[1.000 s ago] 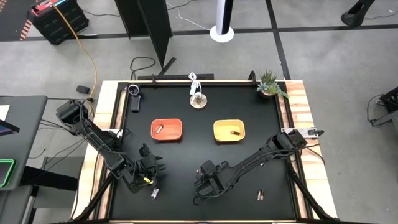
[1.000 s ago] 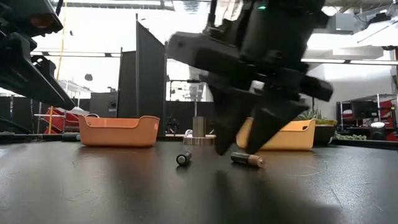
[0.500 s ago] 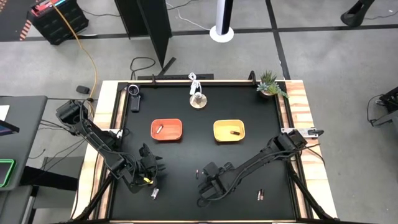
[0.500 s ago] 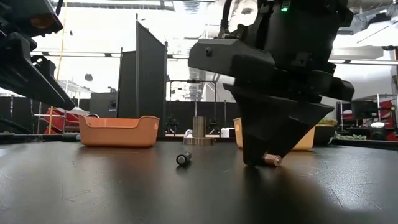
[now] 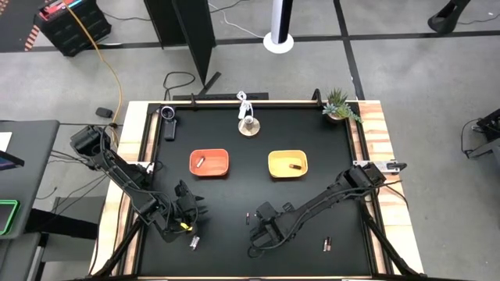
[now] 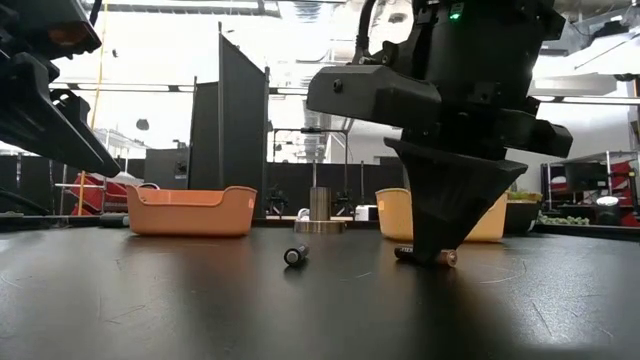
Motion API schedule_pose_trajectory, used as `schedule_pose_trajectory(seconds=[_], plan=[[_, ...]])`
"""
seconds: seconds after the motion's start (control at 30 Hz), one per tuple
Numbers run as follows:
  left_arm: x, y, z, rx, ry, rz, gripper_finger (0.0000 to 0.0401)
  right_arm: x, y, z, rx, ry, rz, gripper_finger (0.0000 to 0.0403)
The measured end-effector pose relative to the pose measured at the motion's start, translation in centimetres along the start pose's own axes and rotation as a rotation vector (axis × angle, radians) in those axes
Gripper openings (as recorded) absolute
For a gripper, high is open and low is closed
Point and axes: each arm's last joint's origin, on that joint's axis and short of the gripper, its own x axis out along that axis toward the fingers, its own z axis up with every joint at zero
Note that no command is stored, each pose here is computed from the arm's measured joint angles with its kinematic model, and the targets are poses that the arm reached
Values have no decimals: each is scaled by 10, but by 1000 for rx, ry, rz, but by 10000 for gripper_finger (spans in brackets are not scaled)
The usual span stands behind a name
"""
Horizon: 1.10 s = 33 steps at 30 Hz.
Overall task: Sort batteries
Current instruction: Put the black battery into the yellow bin
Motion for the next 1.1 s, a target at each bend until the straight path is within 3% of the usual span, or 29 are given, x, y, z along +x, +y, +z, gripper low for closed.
schedule_pose_trajectory(seconds=[0.73, 1.1], plan=[[0, 0, 0, 0, 0, 0, 231, -32, 8, 22, -136, -105, -47, 4], [0, 0, 0, 0, 0, 0, 231, -92, 27, 64, -316, -415, 31, 4]])
